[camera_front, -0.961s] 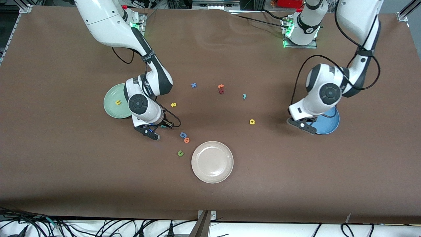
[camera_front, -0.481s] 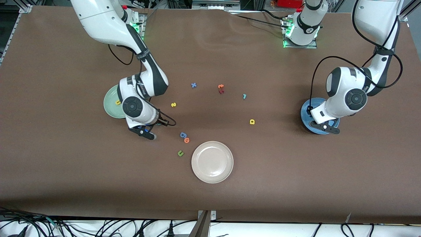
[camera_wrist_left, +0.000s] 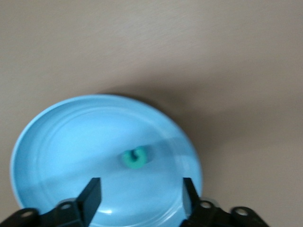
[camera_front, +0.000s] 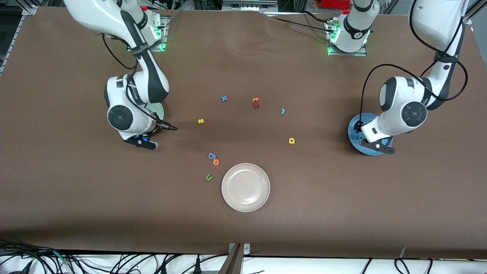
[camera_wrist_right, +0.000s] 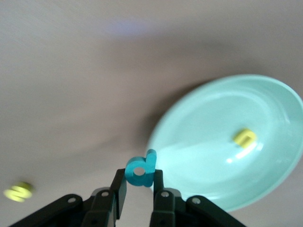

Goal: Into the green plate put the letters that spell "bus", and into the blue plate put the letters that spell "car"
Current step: 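Place the teal d on the green plate with the right gripper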

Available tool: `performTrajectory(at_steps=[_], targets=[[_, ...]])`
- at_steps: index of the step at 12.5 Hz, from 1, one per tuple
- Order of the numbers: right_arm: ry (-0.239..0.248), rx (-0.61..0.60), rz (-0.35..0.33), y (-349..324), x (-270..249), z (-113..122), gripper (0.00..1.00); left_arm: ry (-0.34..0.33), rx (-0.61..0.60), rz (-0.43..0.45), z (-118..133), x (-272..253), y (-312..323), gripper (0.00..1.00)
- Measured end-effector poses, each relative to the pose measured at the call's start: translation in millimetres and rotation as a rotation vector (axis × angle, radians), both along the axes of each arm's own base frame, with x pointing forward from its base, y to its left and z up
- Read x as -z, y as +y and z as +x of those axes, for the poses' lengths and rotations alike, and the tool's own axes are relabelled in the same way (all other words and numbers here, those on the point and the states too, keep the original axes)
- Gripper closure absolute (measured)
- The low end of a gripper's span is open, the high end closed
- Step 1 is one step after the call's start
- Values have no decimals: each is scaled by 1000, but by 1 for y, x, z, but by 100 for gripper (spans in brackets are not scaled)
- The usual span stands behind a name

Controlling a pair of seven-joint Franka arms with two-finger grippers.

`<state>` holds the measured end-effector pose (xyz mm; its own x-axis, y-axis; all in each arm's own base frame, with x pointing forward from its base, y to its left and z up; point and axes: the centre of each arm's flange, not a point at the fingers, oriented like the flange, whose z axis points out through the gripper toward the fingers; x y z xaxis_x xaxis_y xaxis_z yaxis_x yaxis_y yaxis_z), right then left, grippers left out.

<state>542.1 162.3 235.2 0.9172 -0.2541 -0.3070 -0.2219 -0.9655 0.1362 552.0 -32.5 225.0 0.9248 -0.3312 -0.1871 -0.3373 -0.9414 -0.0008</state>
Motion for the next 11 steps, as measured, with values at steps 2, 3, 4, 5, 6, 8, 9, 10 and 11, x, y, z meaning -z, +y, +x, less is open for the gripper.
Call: performTrajectory(at_steps=[2,3,4,5,6,8,9,10,11], targets=[[35,-22,8,-27,9,-18,73,-14,100,-16,-4,-6,-60,0],[44,-26,9,-35,15,-25,73,-25,153,-26,-7,-11,-92,0],[50,-29,7,-39,22,-31,73,-40,200,-35,-9,-16,-122,1],[55,-29,4,-41,29,-36,73,-58,229,-40,-10,-23,-146,2],[60,-30,2,-41,32,-39,66,-78,233,-42,-9,-30,-163,4],[60,-31,3,-41,32,-40,44,-119,197,-49,-3,-41,-186,7],[53,-32,6,-39,29,-37,33,-128,157,-54,-2,-42,-196,7],[45,-34,10,-36,24,-34,22,-124,116,-67,-3,-38,-208,7],[35,-33,15,-29,16,-30,11,-114,77,-77,-5,-32,-221,2]])
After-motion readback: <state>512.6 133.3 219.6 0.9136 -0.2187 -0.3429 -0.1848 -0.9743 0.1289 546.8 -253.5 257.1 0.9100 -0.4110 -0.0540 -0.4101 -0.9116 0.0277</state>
